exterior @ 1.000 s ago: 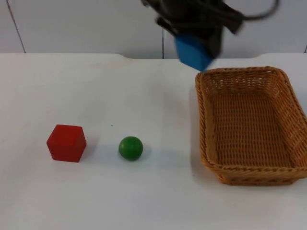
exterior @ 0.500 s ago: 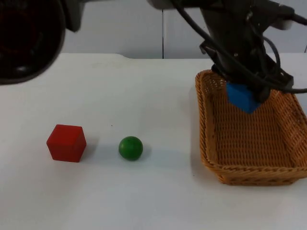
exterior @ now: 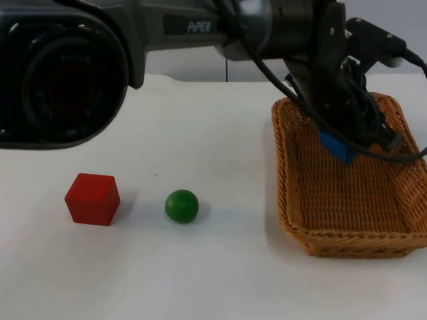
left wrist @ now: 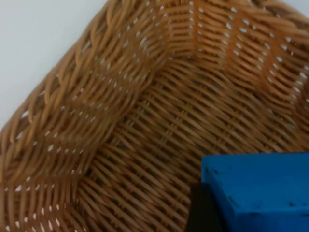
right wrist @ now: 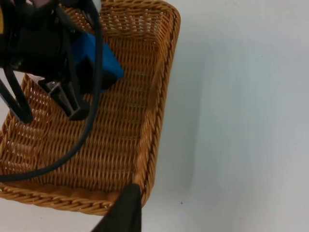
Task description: Place all geometric objects except the red cube into the basket.
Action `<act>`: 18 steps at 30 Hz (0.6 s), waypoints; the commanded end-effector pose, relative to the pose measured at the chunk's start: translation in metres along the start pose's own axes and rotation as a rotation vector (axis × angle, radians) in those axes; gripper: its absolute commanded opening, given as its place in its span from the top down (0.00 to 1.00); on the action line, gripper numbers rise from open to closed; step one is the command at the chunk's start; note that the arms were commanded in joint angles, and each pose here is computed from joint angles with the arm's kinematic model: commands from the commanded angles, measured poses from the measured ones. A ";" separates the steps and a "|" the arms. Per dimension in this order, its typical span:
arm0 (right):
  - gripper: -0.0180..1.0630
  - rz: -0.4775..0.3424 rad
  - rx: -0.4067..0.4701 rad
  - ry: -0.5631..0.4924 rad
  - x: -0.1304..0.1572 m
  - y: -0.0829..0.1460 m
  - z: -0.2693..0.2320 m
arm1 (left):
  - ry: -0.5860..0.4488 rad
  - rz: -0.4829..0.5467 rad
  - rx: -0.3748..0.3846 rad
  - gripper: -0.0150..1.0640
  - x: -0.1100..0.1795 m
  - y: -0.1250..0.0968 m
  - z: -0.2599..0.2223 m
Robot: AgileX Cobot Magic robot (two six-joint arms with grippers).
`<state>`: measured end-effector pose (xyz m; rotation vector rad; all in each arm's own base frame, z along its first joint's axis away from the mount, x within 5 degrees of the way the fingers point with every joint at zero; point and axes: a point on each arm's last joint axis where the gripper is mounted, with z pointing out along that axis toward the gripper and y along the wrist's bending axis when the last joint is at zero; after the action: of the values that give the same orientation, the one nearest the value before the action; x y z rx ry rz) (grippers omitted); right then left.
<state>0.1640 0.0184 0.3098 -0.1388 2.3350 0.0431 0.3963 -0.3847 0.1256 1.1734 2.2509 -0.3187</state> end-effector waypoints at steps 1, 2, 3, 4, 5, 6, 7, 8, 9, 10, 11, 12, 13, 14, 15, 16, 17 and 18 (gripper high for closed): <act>0.01 0.001 0.007 -0.007 -0.001 -0.001 0.000 | -0.031 0.012 -0.011 0.74 -0.004 0.000 -0.001; 0.01 0.001 0.007 -0.007 -0.001 -0.001 0.000 | -0.030 0.012 -0.011 0.67 -0.004 0.000 -0.001; 0.01 0.001 0.007 -0.007 -0.001 -0.001 0.000 | -0.029 0.014 -0.012 0.60 -0.004 0.000 -0.001; 0.01 0.001 0.007 -0.007 -0.001 -0.001 0.000 | -0.029 0.014 -0.012 0.60 -0.004 0.000 -0.001; 0.01 0.001 0.007 -0.007 -0.001 -0.001 0.000 | -0.028 0.014 -0.012 0.53 -0.004 0.000 -0.001; 0.01 0.001 0.007 -0.007 -0.001 -0.001 0.000 | -0.026 0.014 -0.011 0.47 -0.003 0.000 -0.001; 0.01 0.001 0.007 -0.007 -0.001 -0.001 0.000 | -0.024 0.014 -0.011 0.40 -0.003 0.000 -0.001; 0.01 0.001 0.007 -0.007 -0.001 -0.001 0.000 | -0.025 0.011 -0.009 0.34 -0.003 0.000 -0.001; 0.01 0.001 0.007 -0.007 -0.001 -0.001 0.000 | -0.023 0.007 -0.005 0.29 -0.004 -0.001 -0.001; 0.01 0.001 0.007 -0.007 -0.001 -0.001 0.000 | -0.023 0.007 -0.005 0.29 -0.004 -0.001 -0.001; 0.01 0.001 0.007 -0.007 -0.001 -0.001 0.000 | -0.020 0.006 -0.003 0.25 -0.004 -0.001 -0.003; 0.01 0.001 0.007 -0.007 -0.001 -0.001 0.000 | -0.022 0.003 0.000 0.22 -0.005 -0.001 -0.005; 0.01 0.001 0.007 -0.007 -0.001 -0.001 0.000 | -0.021 -0.001 0.004 0.20 -0.007 -0.001 -0.008; 0.01 0.001 0.007 -0.007 -0.001 -0.001 0.000 | -0.023 -0.003 0.006 0.20 -0.010 -0.001 -0.014; 0.01 0.001 0.007 -0.007 -0.001 -0.001 0.000 | -0.023 -0.003 0.006 0.20 -0.010 -0.001 -0.014; 0.01 0.001 0.007 -0.007 -0.001 -0.001 0.000 | -0.022 -0.004 0.009 0.20 -0.012 -0.002 -0.019; 0.01 0.001 0.007 -0.007 -0.001 -0.001 0.000 | -0.026 -0.005 0.011 0.20 -0.016 -0.002 -0.027; 0.01 0.001 0.007 -0.007 -0.001 -0.001 0.000 | -0.024 -0.003 0.014 0.20 -0.021 -0.002 -0.037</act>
<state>0.1640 0.0184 0.3098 -0.1388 2.3350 0.0431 0.3939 -0.3827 0.1421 1.1823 2.2511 -0.3183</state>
